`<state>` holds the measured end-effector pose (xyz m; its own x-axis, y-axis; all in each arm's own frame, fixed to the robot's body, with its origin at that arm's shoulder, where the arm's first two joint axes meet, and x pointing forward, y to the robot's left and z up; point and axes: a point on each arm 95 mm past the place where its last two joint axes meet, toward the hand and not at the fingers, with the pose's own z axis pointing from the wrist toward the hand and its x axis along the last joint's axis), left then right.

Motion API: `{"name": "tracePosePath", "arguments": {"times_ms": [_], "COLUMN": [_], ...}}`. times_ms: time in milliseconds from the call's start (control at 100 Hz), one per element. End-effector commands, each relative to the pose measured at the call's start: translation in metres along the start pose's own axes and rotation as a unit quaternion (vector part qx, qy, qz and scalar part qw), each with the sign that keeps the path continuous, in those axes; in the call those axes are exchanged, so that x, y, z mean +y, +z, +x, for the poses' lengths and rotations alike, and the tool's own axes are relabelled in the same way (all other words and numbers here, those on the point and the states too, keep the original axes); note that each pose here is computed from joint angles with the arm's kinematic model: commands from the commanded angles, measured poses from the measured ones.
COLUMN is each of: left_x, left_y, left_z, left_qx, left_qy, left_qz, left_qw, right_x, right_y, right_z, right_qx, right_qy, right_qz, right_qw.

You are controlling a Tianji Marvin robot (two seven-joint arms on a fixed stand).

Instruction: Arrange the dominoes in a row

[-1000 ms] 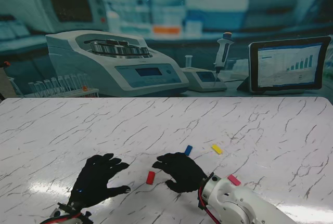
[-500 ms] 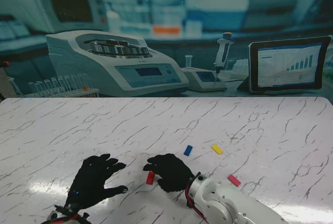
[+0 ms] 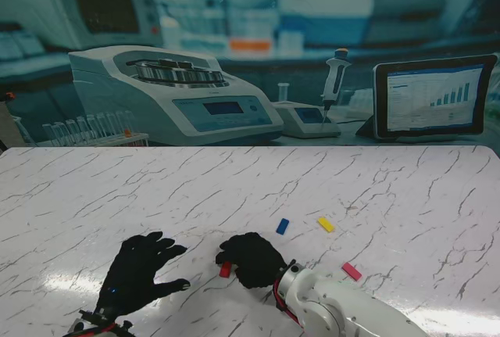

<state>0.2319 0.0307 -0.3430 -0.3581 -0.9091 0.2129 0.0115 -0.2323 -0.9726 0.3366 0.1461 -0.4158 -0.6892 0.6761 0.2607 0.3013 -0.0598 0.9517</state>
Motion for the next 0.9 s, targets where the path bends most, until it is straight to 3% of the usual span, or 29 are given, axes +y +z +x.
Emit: {"name": "tracePosePath", "arguments": {"times_ms": [0, 890], "left_x": [0.003, 0.003], "left_y": [-0.003, -0.003], "left_z": [0.002, 0.001], "left_qx": [0.004, 0.001], "left_qy": [-0.008, -0.01], "left_qz": [-0.006, -0.002], "left_qw": [0.9999, 0.9999], "right_x": [-0.004, -0.015], "right_y": [0.002, 0.001], "right_z": [0.005, -0.01], "right_qx": [0.004, -0.033], "right_qy": [0.007, 0.001], "right_qz": [0.002, -0.029], "right_qw": [1.0, 0.999]}}
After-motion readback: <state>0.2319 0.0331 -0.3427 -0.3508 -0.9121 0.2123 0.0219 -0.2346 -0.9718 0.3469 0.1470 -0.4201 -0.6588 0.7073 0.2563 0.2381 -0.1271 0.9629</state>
